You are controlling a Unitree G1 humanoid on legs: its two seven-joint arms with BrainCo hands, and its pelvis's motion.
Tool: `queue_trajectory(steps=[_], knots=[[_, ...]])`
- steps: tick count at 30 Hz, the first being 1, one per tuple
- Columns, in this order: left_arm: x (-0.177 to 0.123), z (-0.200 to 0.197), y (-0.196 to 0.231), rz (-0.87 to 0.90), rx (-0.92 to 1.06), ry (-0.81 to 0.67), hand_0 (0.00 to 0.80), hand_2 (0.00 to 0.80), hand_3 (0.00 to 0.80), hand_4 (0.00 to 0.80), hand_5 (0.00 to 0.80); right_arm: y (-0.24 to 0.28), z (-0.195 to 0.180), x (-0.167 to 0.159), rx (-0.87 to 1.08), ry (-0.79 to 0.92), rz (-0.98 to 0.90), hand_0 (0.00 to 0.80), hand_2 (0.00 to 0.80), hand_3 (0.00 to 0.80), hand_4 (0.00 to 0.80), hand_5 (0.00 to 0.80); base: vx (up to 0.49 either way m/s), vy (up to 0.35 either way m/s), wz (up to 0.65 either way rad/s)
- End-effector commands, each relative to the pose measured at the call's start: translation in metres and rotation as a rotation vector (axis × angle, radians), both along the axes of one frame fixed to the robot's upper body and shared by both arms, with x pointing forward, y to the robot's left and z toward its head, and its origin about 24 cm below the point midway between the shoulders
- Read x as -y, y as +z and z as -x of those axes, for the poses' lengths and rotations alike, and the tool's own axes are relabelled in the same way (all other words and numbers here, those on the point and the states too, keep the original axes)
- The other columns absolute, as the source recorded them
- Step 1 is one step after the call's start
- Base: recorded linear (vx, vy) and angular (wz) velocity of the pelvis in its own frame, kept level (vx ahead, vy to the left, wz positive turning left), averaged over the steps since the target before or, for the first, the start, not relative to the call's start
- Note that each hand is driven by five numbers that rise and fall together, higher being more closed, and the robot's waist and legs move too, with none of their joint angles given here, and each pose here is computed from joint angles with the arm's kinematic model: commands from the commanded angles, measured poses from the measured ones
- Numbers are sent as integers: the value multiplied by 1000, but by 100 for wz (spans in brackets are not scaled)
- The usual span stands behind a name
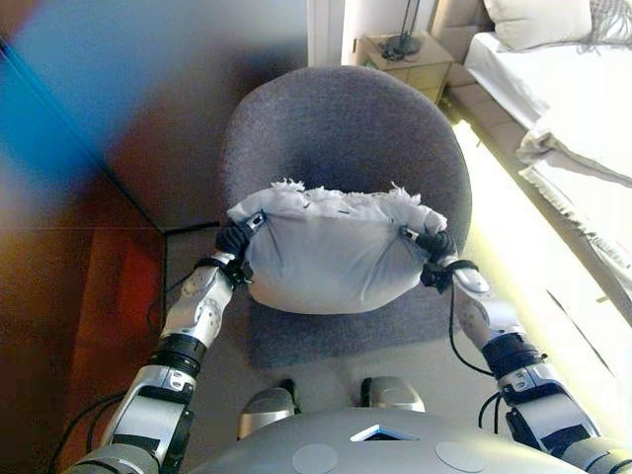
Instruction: Pick up the cushion and take it to the sofa
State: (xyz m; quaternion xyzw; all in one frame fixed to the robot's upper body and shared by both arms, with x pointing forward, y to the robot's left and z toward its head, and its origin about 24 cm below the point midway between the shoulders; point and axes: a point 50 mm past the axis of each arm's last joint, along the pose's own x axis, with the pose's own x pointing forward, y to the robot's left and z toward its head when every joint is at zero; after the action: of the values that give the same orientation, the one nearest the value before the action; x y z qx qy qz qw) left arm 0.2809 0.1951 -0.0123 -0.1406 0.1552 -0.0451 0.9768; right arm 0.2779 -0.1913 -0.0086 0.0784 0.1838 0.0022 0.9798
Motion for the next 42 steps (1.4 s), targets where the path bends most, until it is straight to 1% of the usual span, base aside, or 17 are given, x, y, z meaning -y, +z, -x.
queue_trajectory(steps=[1,4,8,10,15,18,23,28,34,38,42], knots=[[35,-27,40,64,200,-124,800,800,800,800,800,47,-33,-14,229,-22,-86,800,800,800,800,800,136,20,-18],[35,-28,40,44,198,-117,800,800,800,800,800,49,-36,-15,231,-11,-81,800,800,800,800,800,141,-100,-15],[35,-39,50,9,215,-76,800,800,800,800,800,63,-43,-25,275,49,-88,800,800,800,800,800,67,-112,-21],[35,-44,52,19,222,-59,800,800,800,800,800,66,-47,-26,276,70,-83,800,800,800,800,800,97,-92,-20],[34,-42,49,-5,210,-63,800,800,800,800,800,56,-40,-24,237,73,-84,800,800,800,800,800,199,-86,0],[35,-45,55,0,228,-62,800,800,800,800,800,60,-41,-27,258,55,-105,800,800,800,800,800,81,-61,-10],[34,-65,83,5,304,-46,800,800,800,800,800,88,-54,-36,352,61,-114,800,800,800,800,800,-46,-65,-7],[29,-80,109,7,369,-19,800,800,800,800,800,112,-61,-35,427,71,-80,800,800,800,800,800,-59,-79,2],[41,-107,172,15,534,-16,800,800,800,800,800,176,-91,-38,589,111,-42,800,800,800,800,800,-176,-67,6],[42,-115,195,19,571,3,800,800,800,800,800,194,-101,-39,606,152,-28,800,800,800,800,800,-23,-49,4],[39,-126,213,-17,545,48,800,800,800,800,800,206,-114,-43,572,164,-75,800,800,800,800,800,18,-30,0]])
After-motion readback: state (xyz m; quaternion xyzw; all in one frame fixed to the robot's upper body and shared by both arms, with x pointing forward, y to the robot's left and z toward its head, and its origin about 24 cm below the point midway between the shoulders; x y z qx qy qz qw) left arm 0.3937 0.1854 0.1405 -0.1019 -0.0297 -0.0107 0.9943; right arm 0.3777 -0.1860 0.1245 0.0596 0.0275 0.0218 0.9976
